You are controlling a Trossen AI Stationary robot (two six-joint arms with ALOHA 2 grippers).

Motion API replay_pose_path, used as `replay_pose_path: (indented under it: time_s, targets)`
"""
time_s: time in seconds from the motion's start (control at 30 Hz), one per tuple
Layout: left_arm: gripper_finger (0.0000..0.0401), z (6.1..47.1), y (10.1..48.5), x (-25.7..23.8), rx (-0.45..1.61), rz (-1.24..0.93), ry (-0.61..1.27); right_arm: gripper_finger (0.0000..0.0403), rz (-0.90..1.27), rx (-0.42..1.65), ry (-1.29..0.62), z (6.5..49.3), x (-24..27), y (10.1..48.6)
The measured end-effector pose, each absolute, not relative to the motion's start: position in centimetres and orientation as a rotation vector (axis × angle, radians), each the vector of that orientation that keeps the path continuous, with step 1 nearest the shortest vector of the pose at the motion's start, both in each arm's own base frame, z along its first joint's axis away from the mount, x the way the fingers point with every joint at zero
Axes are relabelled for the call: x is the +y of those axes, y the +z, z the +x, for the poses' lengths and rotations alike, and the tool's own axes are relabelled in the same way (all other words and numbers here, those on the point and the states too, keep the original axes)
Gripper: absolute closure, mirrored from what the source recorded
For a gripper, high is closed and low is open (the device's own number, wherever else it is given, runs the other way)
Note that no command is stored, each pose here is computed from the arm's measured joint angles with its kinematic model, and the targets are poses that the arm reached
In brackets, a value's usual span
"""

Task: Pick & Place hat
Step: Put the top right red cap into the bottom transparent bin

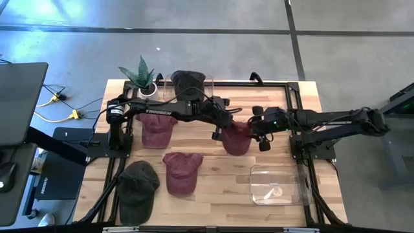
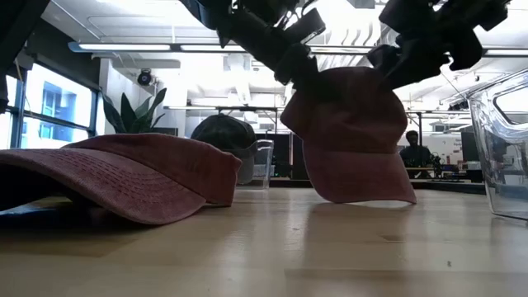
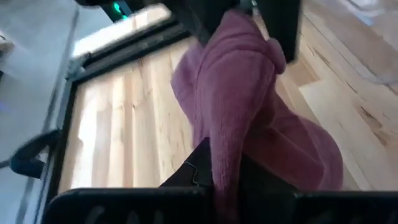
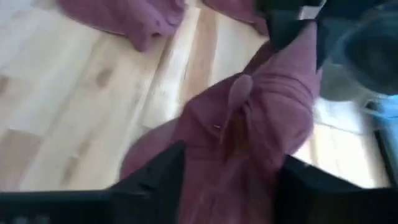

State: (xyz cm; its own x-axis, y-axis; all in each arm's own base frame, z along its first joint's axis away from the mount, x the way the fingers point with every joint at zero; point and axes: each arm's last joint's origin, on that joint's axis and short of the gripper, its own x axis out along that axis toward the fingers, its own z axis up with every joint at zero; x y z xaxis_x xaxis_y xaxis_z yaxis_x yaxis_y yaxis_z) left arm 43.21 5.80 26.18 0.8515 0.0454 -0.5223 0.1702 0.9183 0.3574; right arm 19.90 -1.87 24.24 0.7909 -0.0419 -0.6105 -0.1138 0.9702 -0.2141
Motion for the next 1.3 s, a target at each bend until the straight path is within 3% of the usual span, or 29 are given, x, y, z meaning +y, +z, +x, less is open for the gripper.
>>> replay_pose_path:
  time_s: [0.13, 0.17, 0.33, 0.47, 0.6, 0.73, 0.83, 0.97, 1.1, 1.2, 1.3]
  targets:
    - [0.0393, 42.9, 27.1, 5.6, 0.531, 0.443, -0.129, 0.0371, -0.126, 0.634, 0.032, 20.0, -1.7, 24.4]
    - [0.0393, 42.8, 27.1, 5.6, 0.554, 0.457, -0.143, 0.0386, -0.101, 0.627, 0.038, 19.9, -1.7, 24.5]
    - [0.0363, 41.7, 29.7, 6.5, 0.601, 0.456, -0.243, 0.0371, 0.144, 0.556, -0.019, 19.8, -2.1, 25.3]
    - [0.0293, 41.1, 30.9, 7.9, 0.618, 0.334, -0.348, 0.0395, 0.311, 0.541, -0.038, 19.9, -2.5, 25.4]
    - [0.0208, 40.8, 31.3, 8.7, 0.587, 0.258, -0.406, 0.0388, 0.377, 0.520, -0.073, 20.0, -2.6, 25.5]
    - [0.0139, 41.1, 31.1, 8.3, 0.606, 0.196, -0.365, 0.0396, 0.384, 0.488, -0.069, 20.1, -2.7, 25.8]
    - [0.0114, 42.4, 30.4, 7.0, 0.620, 0.232, -0.265, 0.0396, 0.376, 0.469, -0.064, 20.2, -2.7, 26.0]
    - [0.0109, 43.8, 29.3, 5.1, 0.628, 0.289, -0.183, 0.0389, 0.378, 0.461, -0.058, 20.3, -2.7, 26.0]
    - [0.0129, 44.1, 27.9, 3.8, 0.686, 0.322, -0.248, 0.0398, 0.389, 0.476, -0.031, 20.1, -2.6, 26.0]
    - [0.0167, 43.9, 27.8, 3.6, 0.688, 0.334, -0.306, 0.0394, 0.405, 0.474, 0.020, 20.0, -2.4, 26.1]
    - [0.0231, 43.7, 27.8, 4.0, 0.674, 0.318, -0.368, 0.0386, 0.412, 0.476, 0.052, 20.0, -2.3, 26.2]
